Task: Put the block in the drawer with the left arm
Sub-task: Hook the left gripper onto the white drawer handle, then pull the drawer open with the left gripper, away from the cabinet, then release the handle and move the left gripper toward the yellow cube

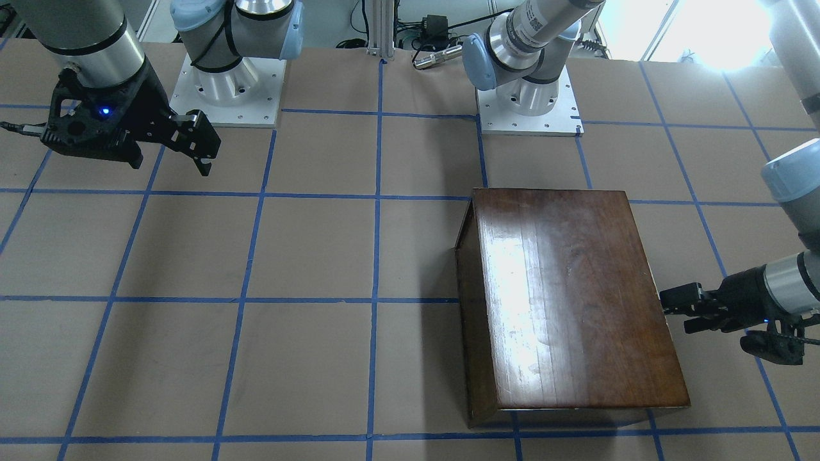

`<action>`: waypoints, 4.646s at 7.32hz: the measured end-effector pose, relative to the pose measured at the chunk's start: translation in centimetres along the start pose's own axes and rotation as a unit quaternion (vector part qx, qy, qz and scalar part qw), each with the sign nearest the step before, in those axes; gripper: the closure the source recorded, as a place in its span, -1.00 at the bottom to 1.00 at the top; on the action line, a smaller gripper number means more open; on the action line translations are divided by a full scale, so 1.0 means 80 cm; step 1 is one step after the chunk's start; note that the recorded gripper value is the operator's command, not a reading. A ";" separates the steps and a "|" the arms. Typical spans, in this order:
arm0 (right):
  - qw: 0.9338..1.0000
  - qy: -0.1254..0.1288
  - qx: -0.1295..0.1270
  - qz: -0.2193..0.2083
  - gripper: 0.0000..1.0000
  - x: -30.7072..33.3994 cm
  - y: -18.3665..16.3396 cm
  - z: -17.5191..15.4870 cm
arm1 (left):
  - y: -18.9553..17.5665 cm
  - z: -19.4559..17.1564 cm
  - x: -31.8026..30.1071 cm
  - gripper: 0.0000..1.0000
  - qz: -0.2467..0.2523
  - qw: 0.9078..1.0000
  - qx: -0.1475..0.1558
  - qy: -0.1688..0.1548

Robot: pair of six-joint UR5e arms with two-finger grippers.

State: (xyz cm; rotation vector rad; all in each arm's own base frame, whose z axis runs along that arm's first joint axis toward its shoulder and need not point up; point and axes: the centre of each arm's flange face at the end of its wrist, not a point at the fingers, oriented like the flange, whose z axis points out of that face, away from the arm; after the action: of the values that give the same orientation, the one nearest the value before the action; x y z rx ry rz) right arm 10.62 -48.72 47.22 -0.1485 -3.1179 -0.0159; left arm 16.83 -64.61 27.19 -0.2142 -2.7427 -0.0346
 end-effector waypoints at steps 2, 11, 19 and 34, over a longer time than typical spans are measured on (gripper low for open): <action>1.000 0.000 0.000 0.000 -1.00 0.000 0.000 0.000 | 0.002 -0.004 -0.004 -0.81 -0.003 1.000 -0.001 -0.006; 1.000 0.000 0.000 0.000 -1.00 0.000 0.000 0.000 | 0.024 -0.029 -0.045 -0.81 -0.026 0.999 -0.011 -0.042; 1.000 0.000 0.000 0.000 -1.00 0.000 0.000 0.000 | 0.032 -0.049 -0.062 -0.81 -0.034 0.996 -0.023 -0.075; 1.000 0.000 0.000 0.000 -1.00 0.000 0.000 0.000 | 0.056 -0.074 -0.091 -0.81 -0.053 0.992 -0.033 -0.109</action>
State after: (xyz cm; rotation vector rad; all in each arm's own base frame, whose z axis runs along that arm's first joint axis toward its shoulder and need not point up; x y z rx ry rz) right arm 10.62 -48.72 47.22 -0.1484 -3.1174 -0.0159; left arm 26.38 -61.53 29.87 -0.0945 -2.9712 -0.1375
